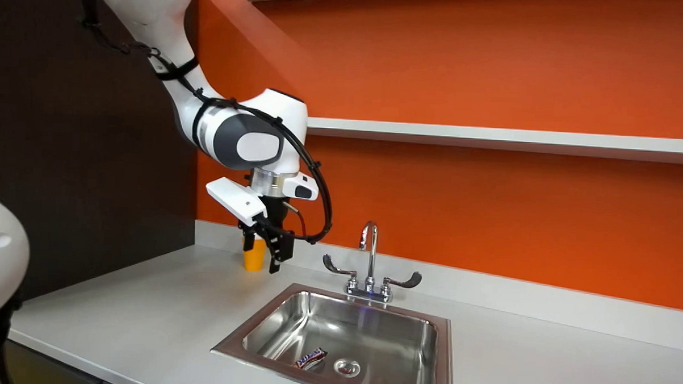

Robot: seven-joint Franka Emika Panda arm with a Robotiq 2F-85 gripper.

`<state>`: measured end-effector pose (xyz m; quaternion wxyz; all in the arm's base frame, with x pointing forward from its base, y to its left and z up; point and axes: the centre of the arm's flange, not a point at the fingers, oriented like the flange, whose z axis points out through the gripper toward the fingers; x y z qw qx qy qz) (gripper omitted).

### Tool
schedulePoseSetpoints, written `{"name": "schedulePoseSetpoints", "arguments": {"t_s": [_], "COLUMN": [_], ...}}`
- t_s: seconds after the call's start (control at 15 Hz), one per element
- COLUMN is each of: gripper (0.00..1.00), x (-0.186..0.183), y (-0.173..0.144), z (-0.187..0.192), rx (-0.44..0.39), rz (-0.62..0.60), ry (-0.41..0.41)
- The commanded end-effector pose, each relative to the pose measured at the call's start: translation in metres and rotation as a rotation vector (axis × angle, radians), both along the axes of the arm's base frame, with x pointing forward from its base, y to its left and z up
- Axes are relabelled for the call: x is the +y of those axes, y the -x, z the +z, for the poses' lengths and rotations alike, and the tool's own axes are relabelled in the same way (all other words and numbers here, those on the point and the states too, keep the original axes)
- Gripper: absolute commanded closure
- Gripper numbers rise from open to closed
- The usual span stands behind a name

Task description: Put the brown packet in the sink.

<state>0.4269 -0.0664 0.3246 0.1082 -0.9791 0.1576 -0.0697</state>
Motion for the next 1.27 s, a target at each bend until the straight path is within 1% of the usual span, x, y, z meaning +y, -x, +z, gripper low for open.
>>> {"name": "schedulePoseSetpoints", "arguments": {"t_s": [0.0,0.27,1.2], "gripper": [0.00,0.00,0.00], "x": [0.0006,0.0015,0.0017], "y": [0.0039,0.0109,0.0115], "z": [0.0039,0.0085,0.0076], "rx": [-0.009,-0.020,-0.018], "rz": [0.000,0.000,0.000], "ry": [-0.001,-0.003,-0.003]}}
